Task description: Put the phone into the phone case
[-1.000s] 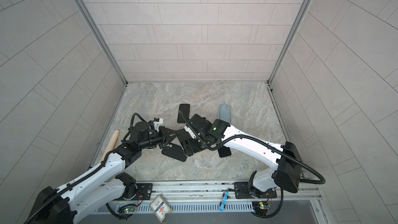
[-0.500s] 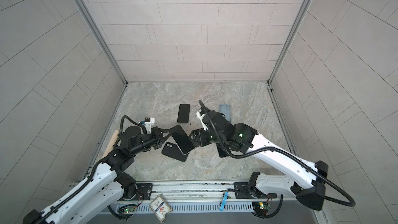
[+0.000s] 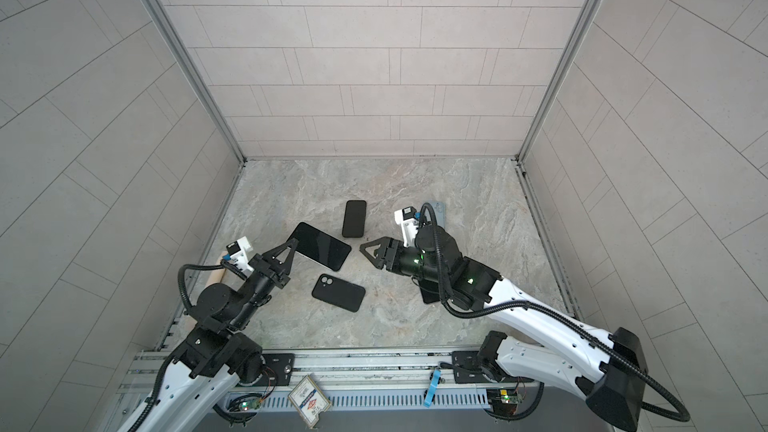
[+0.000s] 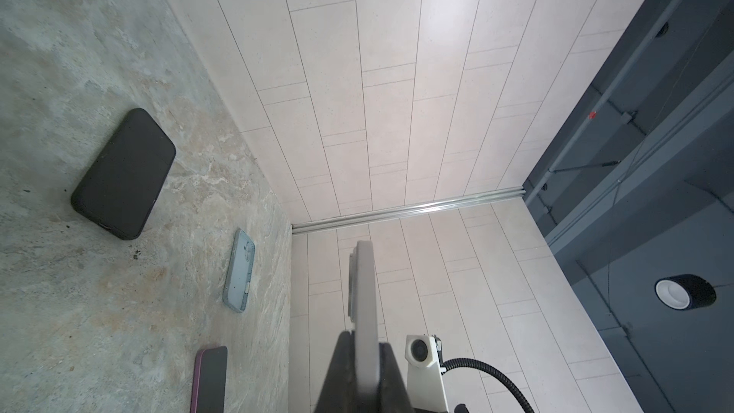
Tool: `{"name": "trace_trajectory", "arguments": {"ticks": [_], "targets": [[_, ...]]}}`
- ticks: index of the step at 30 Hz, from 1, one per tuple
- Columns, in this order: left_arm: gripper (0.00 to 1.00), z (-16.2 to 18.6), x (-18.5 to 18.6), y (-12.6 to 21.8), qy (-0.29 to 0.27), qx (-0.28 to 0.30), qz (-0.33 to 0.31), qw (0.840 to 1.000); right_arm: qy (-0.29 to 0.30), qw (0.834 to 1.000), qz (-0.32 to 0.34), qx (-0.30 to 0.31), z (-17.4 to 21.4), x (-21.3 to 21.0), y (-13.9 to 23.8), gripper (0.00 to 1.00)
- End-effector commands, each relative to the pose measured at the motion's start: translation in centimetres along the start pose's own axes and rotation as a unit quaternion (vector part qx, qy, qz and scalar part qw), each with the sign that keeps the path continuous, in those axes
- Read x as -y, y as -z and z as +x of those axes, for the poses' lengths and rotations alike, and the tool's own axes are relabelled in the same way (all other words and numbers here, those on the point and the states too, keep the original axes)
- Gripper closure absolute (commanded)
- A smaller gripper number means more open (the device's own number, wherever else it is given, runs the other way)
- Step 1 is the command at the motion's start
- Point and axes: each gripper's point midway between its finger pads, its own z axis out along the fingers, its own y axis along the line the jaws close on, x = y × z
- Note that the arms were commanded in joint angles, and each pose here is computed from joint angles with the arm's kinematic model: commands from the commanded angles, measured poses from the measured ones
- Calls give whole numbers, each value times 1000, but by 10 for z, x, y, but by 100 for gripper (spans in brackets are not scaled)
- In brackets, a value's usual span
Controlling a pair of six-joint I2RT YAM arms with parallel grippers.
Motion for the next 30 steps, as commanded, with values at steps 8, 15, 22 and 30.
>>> {"name": "trace_trajectory", "arguments": {"ticks": [8,15,22,30], "targets": [[100,-10,74,4,34,13,129,991,-61,983,-170,-14,-8,-65,-6,39],[100,-13,77,4,45,22,140,989,-71,984,-164,-15,-8,-60,-10,44],[100,-14,81,6,43,25,146,988,-74,986,-151,-18,-8,-54,-14,46],[100,-11,85,4,43,13,149,988,-79,983,-165,-26,-6,-59,-18,48]]}}
